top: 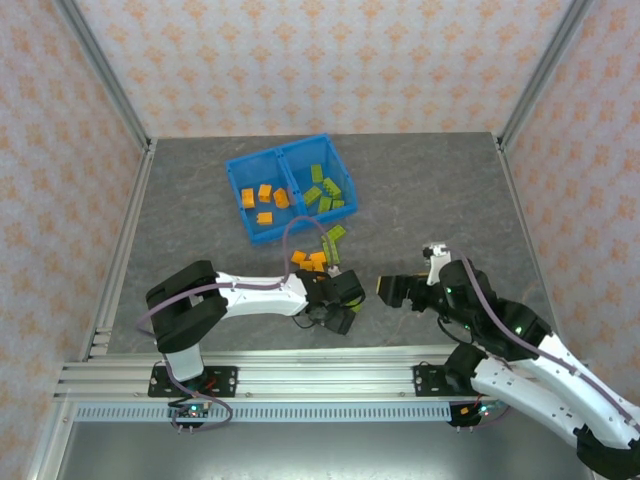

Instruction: Sort the legos into containers by color

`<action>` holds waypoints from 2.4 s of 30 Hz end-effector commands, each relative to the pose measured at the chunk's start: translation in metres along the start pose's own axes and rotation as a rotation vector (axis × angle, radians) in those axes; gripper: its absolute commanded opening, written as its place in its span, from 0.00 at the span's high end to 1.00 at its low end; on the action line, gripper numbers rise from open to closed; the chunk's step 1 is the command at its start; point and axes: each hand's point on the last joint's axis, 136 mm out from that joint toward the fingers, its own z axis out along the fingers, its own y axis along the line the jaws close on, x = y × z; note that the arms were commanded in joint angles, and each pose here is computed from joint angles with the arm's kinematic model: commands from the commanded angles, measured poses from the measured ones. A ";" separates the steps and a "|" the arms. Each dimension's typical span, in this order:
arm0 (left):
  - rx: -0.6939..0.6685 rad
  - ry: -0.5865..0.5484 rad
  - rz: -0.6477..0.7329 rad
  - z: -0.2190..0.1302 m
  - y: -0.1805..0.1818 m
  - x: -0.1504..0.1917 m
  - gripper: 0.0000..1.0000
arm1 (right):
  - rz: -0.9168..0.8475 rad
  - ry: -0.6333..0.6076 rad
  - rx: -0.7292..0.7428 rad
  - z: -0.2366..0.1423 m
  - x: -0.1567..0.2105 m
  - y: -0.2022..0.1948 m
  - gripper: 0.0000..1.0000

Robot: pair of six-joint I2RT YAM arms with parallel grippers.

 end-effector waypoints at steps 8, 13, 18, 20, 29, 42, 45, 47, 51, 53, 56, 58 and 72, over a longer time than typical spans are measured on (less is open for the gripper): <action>0.035 0.023 -0.005 0.011 -0.007 0.009 0.48 | -0.011 0.158 -0.039 0.001 0.021 0.012 0.01; 0.070 -0.023 -0.020 -0.008 -0.010 0.001 0.50 | -0.007 0.126 -0.053 0.002 0.014 0.016 0.01; 0.051 -0.087 0.023 -0.052 0.005 -0.032 0.50 | -0.013 0.108 -0.077 -0.001 0.008 0.023 0.01; 0.061 -0.137 0.008 -0.075 0.018 -0.054 0.50 | -0.015 0.085 -0.078 -0.002 0.002 0.024 0.01; -0.107 -0.293 -0.116 -0.130 0.141 -0.158 0.49 | 0.003 -0.114 -0.081 0.001 -0.044 0.034 0.01; -0.200 -0.222 -0.348 -0.065 0.261 -0.214 0.49 | -0.028 -0.062 -0.081 0.010 -0.045 0.043 0.01; -0.193 -0.221 -0.370 -0.055 0.269 -0.219 0.45 | -0.018 -0.068 -0.090 0.011 -0.045 0.044 0.01; -0.187 -0.221 -0.382 -0.052 0.271 -0.222 0.44 | -0.017 -0.065 -0.090 0.012 -0.045 0.044 0.01; -0.184 -0.241 -0.390 -0.058 0.272 -0.224 0.39 | -0.014 -0.060 -0.088 0.009 -0.044 0.044 0.00; -0.184 -0.258 -0.391 -0.066 0.272 -0.225 0.31 | -0.013 -0.061 -0.085 0.009 -0.044 0.043 0.01; -0.182 -0.293 -0.388 -0.087 0.272 -0.226 0.26 | -0.012 -0.069 -0.081 0.011 -0.046 0.043 0.01; -0.177 -0.338 -0.387 -0.110 0.270 -0.229 0.23 | -0.010 -0.077 -0.054 0.014 -0.047 0.038 0.01; 0.083 -0.637 -0.047 -0.264 0.200 -0.204 0.12 | 0.007 0.031 0.272 0.095 -0.052 0.005 0.02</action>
